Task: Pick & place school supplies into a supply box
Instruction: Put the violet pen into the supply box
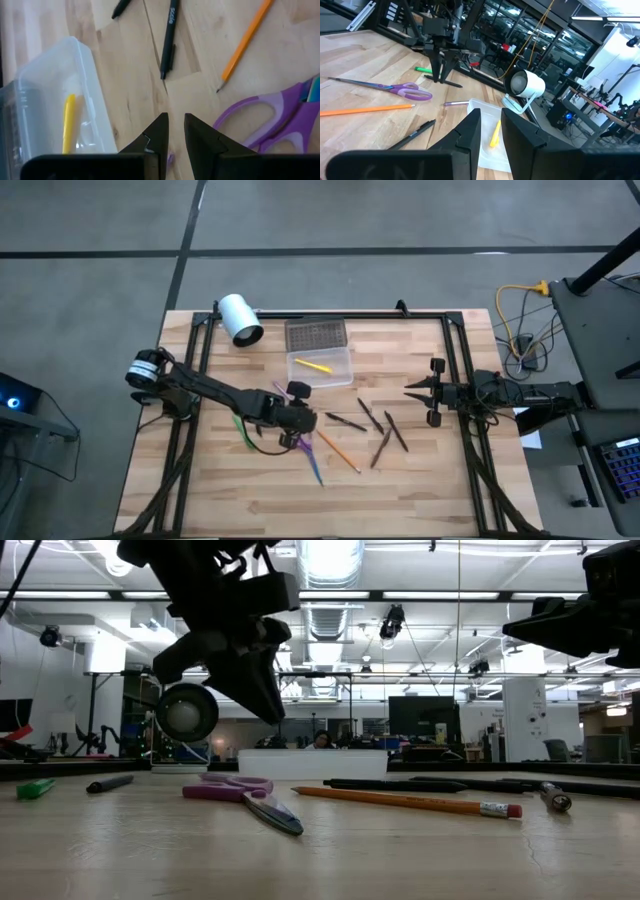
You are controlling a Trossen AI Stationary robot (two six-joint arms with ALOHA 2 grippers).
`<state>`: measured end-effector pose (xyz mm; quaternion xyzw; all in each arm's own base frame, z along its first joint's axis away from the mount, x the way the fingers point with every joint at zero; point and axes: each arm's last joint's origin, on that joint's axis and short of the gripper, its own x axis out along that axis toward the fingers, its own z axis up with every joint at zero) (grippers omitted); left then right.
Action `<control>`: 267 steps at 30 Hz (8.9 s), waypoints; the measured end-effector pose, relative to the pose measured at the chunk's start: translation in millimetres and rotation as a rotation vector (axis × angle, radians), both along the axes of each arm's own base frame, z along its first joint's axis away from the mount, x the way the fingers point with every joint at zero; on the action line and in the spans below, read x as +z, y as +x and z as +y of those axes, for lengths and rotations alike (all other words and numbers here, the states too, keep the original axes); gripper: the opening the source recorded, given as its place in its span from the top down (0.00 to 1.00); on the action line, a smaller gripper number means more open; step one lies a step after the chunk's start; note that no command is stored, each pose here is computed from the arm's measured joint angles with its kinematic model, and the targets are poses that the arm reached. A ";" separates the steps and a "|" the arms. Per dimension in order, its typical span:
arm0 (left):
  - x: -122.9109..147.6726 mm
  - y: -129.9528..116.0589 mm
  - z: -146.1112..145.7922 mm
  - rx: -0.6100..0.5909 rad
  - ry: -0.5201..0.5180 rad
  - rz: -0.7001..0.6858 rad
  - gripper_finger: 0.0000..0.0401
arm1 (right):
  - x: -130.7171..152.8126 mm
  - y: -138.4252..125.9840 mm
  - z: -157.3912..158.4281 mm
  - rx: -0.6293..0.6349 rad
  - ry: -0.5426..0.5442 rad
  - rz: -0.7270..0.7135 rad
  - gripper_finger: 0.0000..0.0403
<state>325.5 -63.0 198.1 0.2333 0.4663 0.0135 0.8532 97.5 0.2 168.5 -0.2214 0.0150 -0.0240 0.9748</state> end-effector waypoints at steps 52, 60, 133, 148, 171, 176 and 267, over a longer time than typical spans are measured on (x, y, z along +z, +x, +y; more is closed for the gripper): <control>-20.2 72.8 -55.3 -0.254 -0.076 0.268 0.89 | -0.1 0.1 0.0 0.000 0.000 0.002 0.83; -20.4 74.5 -49.6 -0.295 -0.062 0.277 0.89 | -0.1 0.1 0.0 0.000 0.000 0.002 0.83; -40.4 89.9 -5.6 -0.517 -0.123 0.304 0.98 | -0.3 0.2 0.0 0.000 0.000 0.004 0.83; -29.1 91.3 -6.8 -0.498 -0.125 0.292 1.00 | -0.3 0.3 0.0 0.000 0.000 0.004 0.83; -28.6 88.5 -17.8 -0.504 -0.131 0.298 1.00 | -0.3 0.3 0.0 0.000 0.000 0.004 0.83; -26.3 88.3 -23.8 -0.508 -0.126 0.296 0.98 | -0.3 0.3 0.0 0.000 0.000 0.004 0.83; -22.4 93.6 -4.3 -0.446 -0.120 0.393 1.00 | -0.3 0.3 0.0 0.000 0.000 0.004 0.83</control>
